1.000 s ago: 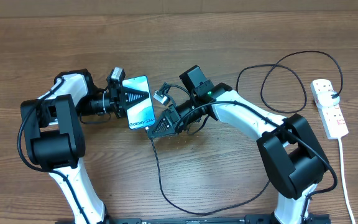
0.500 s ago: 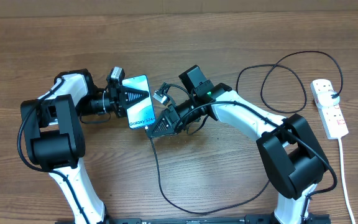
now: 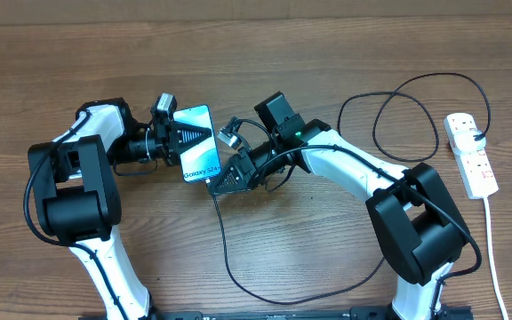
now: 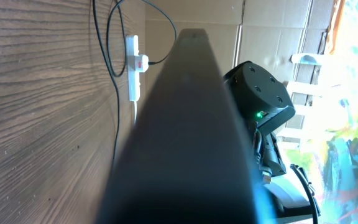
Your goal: Plug charger to phone and switch on socket
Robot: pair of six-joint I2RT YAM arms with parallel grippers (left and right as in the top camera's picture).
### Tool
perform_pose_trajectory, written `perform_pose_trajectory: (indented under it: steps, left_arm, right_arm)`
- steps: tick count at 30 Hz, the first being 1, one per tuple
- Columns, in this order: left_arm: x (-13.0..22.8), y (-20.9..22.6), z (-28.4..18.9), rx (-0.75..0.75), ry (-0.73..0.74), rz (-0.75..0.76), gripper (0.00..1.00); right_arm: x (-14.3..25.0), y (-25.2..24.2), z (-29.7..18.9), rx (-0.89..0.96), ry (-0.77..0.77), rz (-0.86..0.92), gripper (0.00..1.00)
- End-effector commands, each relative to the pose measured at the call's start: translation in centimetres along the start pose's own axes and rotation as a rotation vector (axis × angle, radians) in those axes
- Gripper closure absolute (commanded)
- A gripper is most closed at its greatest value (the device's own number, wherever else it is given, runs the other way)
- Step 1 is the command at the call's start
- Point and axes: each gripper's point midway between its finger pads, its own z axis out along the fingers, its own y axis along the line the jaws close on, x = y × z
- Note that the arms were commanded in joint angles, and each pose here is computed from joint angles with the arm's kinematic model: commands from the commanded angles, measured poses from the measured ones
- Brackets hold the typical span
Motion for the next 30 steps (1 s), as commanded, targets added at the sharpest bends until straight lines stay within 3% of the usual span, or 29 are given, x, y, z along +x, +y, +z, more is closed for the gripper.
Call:
perform_pose_trajectory:
  steps: [1, 12, 18, 26, 30]
  left_arm:
    - [-0.1, -1.1, 0.5, 0.014, 0.006, 0.086, 0.96]
    - [-0.1, -1.1, 0.6, 0.014, 0.007, 0.09, 0.96]
    - [-0.1, -1.1, 0.6, 0.014, 0.007, -0.034, 0.96]
    - [0.2, -1.2, 0.8, 0.013, 0.015, -0.084, 0.96]
    - [0.5, -1.2, 1.3, 0.011, 0.03, -0.077, 0.96]
  right_arm:
    - [-0.1, 3.7, 0.1, -0.079, 0.023, -0.094, 0.96]
    - [0.0, 3.7, 0.3, -0.078, 0.028, -0.095, 0.96]
    - [-0.2, 3.3, 0.4, -0.049, 0.016, -0.073, 0.96]
    - [-0.4, 2.9, 0.4, -0.026, 0.005, -0.065, 0.91]
    - [-0.7, 2.6, 0.4, -0.007, -0.006, -0.053, 0.96]
